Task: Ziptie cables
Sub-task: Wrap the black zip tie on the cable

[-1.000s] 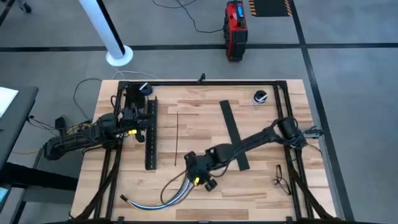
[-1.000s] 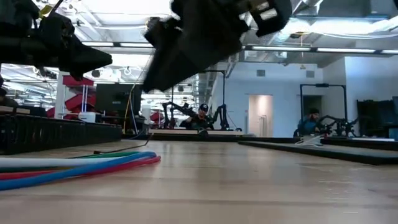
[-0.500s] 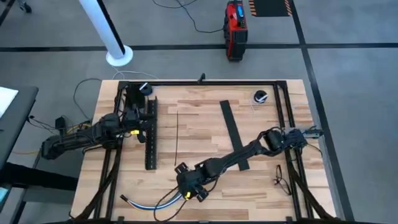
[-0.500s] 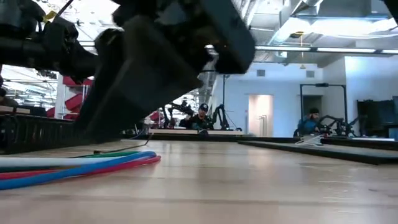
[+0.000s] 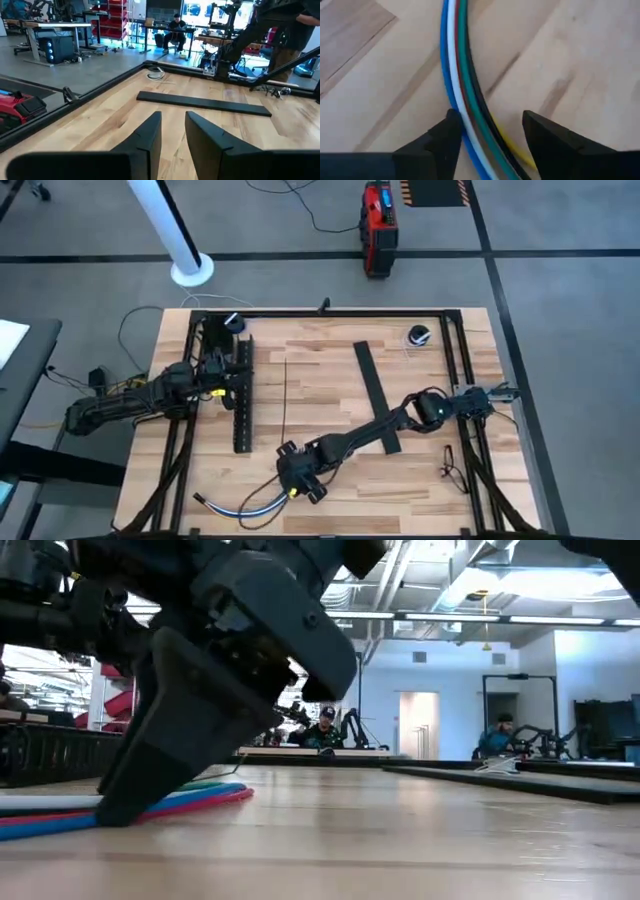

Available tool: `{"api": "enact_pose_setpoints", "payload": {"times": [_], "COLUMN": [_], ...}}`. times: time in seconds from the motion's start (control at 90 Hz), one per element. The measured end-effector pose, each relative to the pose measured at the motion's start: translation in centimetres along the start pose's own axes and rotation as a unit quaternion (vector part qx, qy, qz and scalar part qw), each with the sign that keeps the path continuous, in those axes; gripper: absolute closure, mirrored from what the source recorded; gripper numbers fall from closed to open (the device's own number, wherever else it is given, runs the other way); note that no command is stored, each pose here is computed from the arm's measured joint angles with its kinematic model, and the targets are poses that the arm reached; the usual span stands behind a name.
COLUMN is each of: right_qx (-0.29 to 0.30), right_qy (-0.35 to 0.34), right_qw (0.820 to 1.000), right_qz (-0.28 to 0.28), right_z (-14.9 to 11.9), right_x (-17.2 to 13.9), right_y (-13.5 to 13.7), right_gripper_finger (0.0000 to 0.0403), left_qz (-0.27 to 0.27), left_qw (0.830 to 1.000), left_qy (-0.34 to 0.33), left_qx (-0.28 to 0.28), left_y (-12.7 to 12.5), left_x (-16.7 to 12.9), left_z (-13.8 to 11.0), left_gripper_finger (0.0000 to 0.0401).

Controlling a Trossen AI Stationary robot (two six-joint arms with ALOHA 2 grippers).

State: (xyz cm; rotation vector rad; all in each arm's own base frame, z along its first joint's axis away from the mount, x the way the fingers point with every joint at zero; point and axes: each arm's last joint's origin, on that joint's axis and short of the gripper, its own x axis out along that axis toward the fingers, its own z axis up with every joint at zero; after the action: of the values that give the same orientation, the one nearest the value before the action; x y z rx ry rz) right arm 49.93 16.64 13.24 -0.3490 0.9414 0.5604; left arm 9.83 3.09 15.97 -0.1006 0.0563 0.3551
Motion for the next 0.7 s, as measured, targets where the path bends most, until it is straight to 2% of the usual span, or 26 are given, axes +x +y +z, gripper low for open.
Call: {"api": "enact_pose_setpoints", "payload": {"times": [0.167,0.311,0.456,0.7], "right_qx": [0.011,0.011,0.01,0.017], "right_qy": [0.007,0.017,0.031,0.069], "right_qw": [1.0,1.0,0.999,0.997], "right_qz": [0.019,0.023,0.027,0.04], "right_z": [-0.8,-1.3,-1.5,-1.0], "right_x": [0.9,1.5,1.5,-1.1], "right_y": [-0.7,-0.7,-0.5,0.8], "right_gripper_finger": [0.0318,0.0366,0.0391,0.0403], "left_qz": [0.0,0.0,0.0,-0.001], "left_qw": [1.0,1.0,1.0,1.0], "left_qy": [0.0,0.0,0.0,0.0], "left_qx": [0.0,-0.001,-0.005,-0.013], "left_y": [0.0,0.0,0.0,0.0], "left_x": [0.0,0.0,0.0,0.0], "left_z": [0.0,0.0,0.0,0.0], "left_gripper_finger": [0.032,0.032,0.032,0.032]}}
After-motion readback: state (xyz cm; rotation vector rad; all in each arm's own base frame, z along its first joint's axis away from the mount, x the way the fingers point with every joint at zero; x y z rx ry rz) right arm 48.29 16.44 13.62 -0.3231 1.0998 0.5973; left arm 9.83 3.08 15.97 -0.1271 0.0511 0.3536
